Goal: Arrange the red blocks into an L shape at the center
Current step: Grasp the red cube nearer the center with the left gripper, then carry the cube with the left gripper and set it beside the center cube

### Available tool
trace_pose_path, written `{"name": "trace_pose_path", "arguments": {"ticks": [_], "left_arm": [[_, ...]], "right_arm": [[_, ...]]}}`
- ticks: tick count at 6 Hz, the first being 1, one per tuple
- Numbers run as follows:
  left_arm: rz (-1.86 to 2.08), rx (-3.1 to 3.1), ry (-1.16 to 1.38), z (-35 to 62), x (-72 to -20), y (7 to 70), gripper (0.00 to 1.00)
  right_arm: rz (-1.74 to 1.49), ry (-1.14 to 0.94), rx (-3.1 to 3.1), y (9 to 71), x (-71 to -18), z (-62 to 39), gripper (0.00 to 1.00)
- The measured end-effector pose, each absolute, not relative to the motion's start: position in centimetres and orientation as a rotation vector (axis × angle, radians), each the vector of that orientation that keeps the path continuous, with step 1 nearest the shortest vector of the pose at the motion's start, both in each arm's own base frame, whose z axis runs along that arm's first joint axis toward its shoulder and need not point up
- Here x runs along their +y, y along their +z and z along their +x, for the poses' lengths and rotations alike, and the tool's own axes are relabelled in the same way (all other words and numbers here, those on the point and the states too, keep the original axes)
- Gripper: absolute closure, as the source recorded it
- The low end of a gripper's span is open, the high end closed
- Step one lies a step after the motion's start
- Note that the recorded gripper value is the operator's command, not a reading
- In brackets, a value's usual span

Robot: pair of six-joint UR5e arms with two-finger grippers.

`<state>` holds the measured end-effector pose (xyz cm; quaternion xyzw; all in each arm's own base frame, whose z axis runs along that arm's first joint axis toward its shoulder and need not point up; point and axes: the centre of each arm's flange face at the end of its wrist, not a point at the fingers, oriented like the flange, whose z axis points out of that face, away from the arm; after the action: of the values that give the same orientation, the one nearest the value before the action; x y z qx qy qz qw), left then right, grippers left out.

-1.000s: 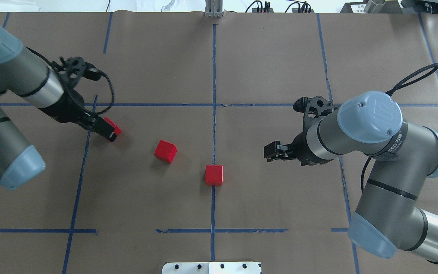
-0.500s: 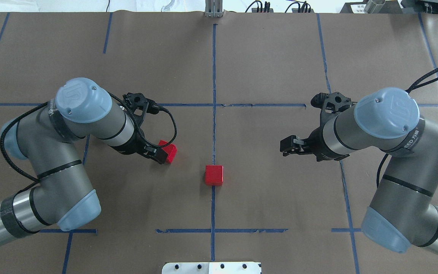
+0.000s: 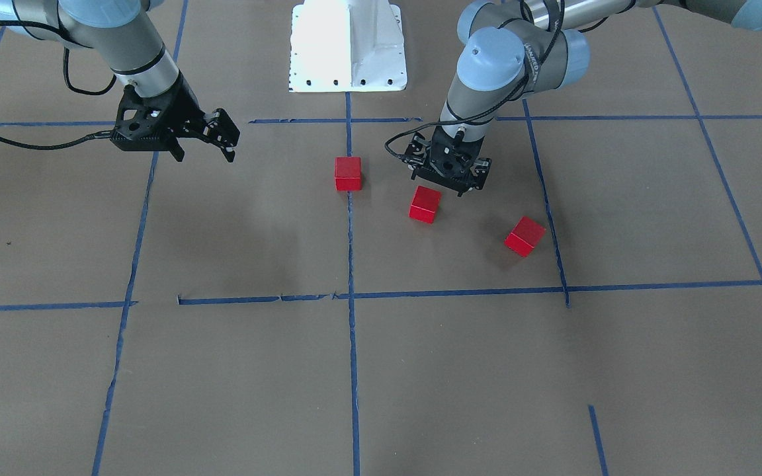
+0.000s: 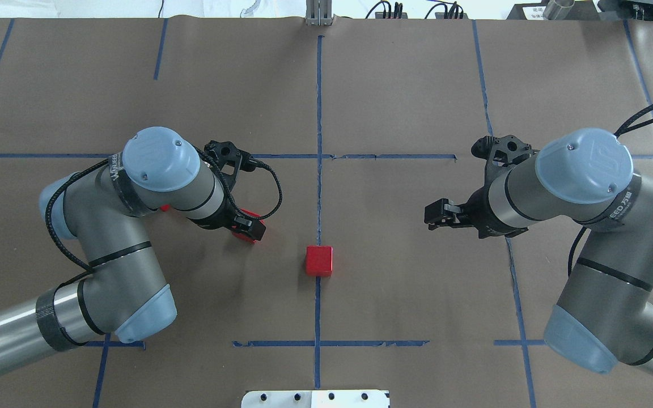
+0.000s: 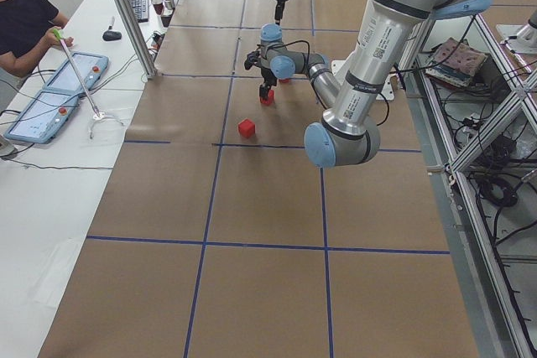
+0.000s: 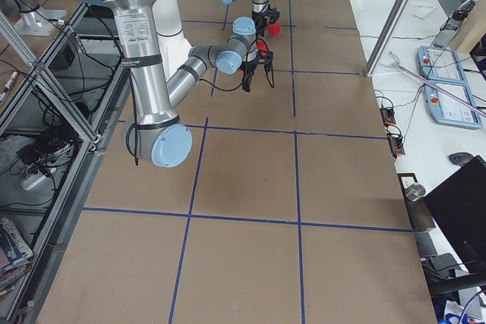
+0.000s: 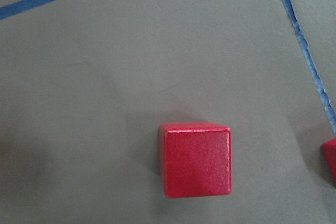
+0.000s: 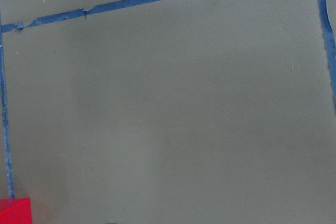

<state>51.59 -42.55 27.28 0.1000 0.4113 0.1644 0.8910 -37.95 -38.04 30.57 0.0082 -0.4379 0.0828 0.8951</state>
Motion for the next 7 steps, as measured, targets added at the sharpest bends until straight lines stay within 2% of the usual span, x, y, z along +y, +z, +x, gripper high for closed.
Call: {"name": "trace_pose_path", "arguments": {"ticks": [2, 4, 5, 6, 7], "left_arm": [[0.212, 0.828, 0.335, 53.2, -43.2, 27.6, 0.0], [0.221, 0.805, 0.333, 54.4, -43.3, 27.9, 0.22], [0.223, 0.803, 0.335, 54.7, -43.4, 28.1, 0.39], [0.233, 0.812, 0.34, 55.1, -43.6, 28.6, 0.81], [0.243, 0.824, 0.342, 55.4, -43.8, 28.9, 1.0]], "right_arm": [[0.016, 0.175, -0.905, 30.7, -38.1, -37.8, 0.0], [0.021, 0.184, -0.896, 31.2, -38.0, -37.5, 0.0], [0.023, 0.185, -0.895, 31.2, -38.0, -37.4, 0.0], [0.025, 0.186, -0.896, 31.2, -37.9, -37.3, 0.0], [0.026, 0.186, -0.898, 31.1, -37.9, -37.2, 0.0]]}}
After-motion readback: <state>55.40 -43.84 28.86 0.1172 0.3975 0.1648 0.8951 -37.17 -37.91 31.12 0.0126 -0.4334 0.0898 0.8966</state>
